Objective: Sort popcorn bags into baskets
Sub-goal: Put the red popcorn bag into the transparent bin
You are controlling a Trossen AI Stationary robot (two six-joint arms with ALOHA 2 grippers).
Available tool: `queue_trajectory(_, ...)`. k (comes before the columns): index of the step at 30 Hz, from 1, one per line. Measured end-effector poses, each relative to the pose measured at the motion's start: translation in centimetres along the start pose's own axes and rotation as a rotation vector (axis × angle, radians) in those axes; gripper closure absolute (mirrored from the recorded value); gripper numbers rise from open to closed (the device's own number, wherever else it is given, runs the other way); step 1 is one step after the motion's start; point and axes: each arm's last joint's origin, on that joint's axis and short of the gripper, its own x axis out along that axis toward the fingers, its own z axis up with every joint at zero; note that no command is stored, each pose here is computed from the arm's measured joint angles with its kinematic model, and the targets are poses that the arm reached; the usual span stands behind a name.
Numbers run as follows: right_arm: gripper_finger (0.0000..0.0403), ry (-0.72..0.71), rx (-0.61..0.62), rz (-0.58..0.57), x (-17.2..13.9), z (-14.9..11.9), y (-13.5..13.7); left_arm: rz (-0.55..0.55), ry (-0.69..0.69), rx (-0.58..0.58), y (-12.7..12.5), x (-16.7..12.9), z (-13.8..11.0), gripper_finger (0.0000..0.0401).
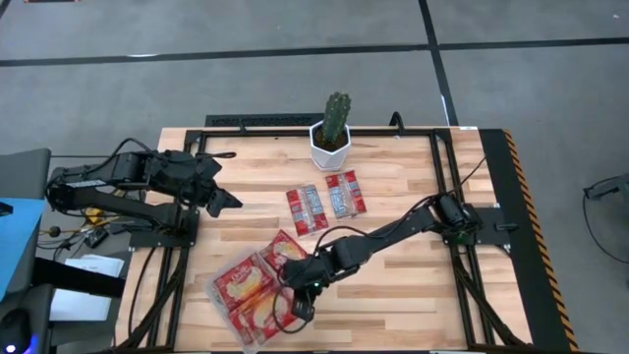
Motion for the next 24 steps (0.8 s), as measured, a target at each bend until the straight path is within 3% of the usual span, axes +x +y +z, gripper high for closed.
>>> queue_trajectory(12, 0.0337, -0.049, -0.022, 0.019, -0.2, 0.8, -0.1, 0.027, -0.025, -0.004, 0.1, 0.0, 0.0, 0.0162)
queue_trajectory(19, 0.0359, -0.028, 0.088, -0.227, -2.1, -0.7, -0.5, 0.037, -0.035, -0.014, 0.2, 0.0, 0.1, 0.0162)
queue_trajectory(24, 0.0394, -0.025, 0.080, -0.225, -0.8, -1.4, -0.2, 0.053, -0.047, -0.014, 0.1, 0.2, 0.1, 0.0162)
